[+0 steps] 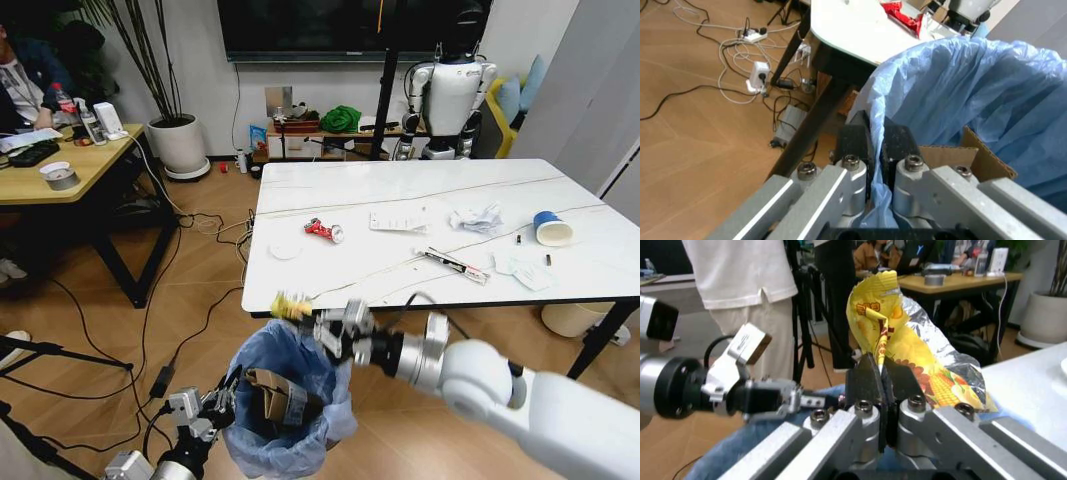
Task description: Pick up the trash bin and place the trash from the table into it.
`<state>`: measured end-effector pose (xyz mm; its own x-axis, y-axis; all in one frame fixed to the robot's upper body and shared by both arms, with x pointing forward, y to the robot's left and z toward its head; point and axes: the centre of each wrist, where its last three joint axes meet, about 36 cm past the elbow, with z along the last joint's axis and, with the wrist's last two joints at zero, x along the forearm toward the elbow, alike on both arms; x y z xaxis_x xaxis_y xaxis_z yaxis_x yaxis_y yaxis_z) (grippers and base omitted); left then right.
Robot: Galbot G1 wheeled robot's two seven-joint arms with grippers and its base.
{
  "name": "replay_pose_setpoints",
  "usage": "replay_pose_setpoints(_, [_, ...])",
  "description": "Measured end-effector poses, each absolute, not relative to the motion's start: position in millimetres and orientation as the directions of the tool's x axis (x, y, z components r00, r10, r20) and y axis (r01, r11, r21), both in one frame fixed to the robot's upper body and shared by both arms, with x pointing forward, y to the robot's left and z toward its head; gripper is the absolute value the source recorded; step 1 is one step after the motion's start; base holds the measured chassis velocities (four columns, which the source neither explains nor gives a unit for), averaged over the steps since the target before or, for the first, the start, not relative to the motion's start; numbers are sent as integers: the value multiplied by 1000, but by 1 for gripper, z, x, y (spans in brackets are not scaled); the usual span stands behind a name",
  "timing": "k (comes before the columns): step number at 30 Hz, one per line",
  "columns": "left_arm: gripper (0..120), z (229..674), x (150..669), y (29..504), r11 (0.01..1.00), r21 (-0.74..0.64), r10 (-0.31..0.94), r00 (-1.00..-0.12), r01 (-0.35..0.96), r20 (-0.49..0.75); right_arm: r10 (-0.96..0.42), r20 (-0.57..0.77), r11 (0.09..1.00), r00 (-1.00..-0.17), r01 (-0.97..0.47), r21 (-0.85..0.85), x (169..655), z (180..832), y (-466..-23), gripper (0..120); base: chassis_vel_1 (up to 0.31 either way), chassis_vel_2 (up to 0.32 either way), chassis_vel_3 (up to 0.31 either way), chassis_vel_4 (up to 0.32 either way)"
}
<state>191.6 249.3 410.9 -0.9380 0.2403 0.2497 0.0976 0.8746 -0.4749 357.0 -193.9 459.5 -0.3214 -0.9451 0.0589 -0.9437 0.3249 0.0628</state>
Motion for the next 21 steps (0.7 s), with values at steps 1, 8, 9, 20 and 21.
replay_pose_setpoints(1, [0, 411, 192, 249, 875, -475, 240, -938, 98, 249, -945, 66, 325, -321, -943, 65, 354, 456, -195, 0, 0, 0, 0, 0])
replay_pose_setpoints(8, [0, 409, 193, 250, 875, -475, 239, -937, 95, 253, -943, 80, 327, -323, -943, 54, 348, 452, -201, 0, 0, 0, 0, 0])
replay_pose_setpoints(9, [0, 409, 193, 250, 875, -475, 239, -937, 95, 253, -943, 80, 327, -323, -943, 54, 348, 452, -201, 0, 0, 0, 0, 0])
replay_pose_setpoints(20, [0, 409, 194, 250, 874, -478, 239, -937, 93, 253, -944, 103, 320, -313, -945, 59, 342, 450, -208, 21, 0, 0, 0, 0])
replay_pose_setpoints(21, [0, 409, 194, 250, 873, -478, 239, -937, 93, 253, -944, 103, 321, -314, -945, 58, 342, 450, -209, 26, 0, 0, 0, 0])
